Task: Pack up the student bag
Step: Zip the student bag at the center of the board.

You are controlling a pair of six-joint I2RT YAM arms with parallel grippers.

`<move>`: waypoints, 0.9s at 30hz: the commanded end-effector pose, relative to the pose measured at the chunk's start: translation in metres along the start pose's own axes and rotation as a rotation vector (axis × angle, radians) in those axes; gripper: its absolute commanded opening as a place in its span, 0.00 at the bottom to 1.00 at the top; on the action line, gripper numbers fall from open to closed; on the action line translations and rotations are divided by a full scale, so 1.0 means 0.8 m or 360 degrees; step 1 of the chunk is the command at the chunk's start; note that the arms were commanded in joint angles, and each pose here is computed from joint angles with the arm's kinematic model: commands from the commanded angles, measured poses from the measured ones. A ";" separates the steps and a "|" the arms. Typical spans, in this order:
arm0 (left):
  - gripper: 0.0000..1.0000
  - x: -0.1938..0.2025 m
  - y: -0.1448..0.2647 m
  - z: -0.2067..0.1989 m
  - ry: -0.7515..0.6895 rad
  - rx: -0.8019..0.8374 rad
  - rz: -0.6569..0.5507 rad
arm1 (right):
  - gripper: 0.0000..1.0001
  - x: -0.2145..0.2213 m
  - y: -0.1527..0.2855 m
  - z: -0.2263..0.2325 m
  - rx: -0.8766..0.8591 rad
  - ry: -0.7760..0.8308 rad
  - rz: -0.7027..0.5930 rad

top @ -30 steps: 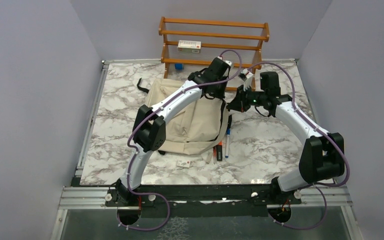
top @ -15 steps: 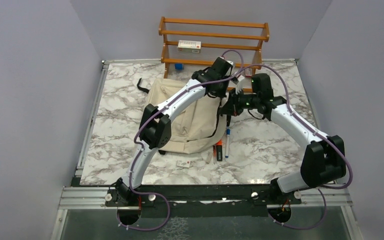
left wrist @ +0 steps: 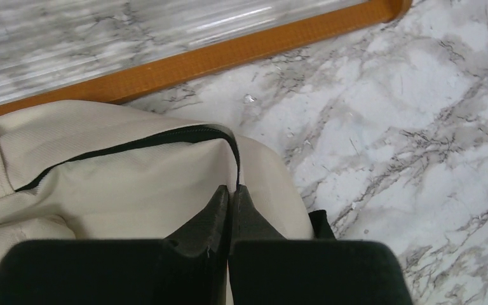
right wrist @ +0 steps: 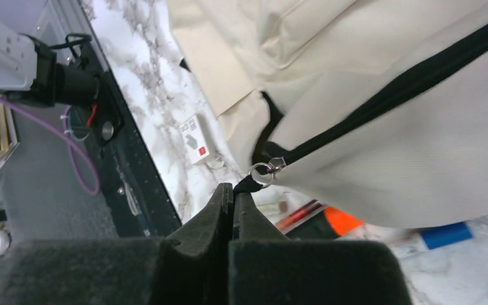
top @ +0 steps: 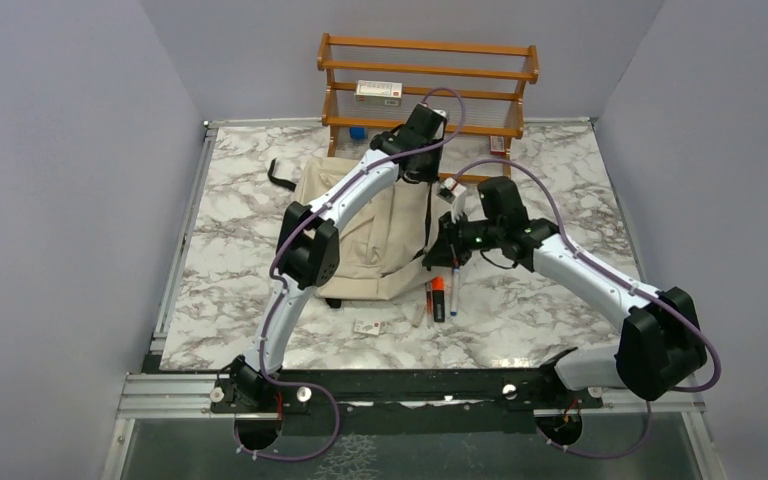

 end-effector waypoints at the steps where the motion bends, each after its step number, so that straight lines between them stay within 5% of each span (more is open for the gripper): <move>1: 0.00 -0.041 -0.006 0.029 0.0065 -0.0061 -0.0232 | 0.01 0.018 -0.002 0.041 -0.0208 -0.0047 0.0071; 12: 0.00 -0.055 0.000 0.046 0.0102 0.0072 -0.0277 | 0.00 0.043 -0.020 0.056 -0.0177 -0.0035 0.0116; 19: 0.46 -0.067 0.070 0.050 0.0086 0.0318 -0.0392 | 0.02 0.019 -0.015 0.048 0.0139 -0.0128 -0.0199; 27: 0.68 -0.025 0.177 0.105 0.0222 0.0373 -0.0619 | 0.38 0.039 -0.008 0.051 0.0106 -0.0160 0.0092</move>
Point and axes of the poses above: each gripper's point midway between its finger pads, its own y axis back along the fingers, its own z axis along the line the jaws close on, x = y × z, the point moved 9 cm from there along y, back along the fingers
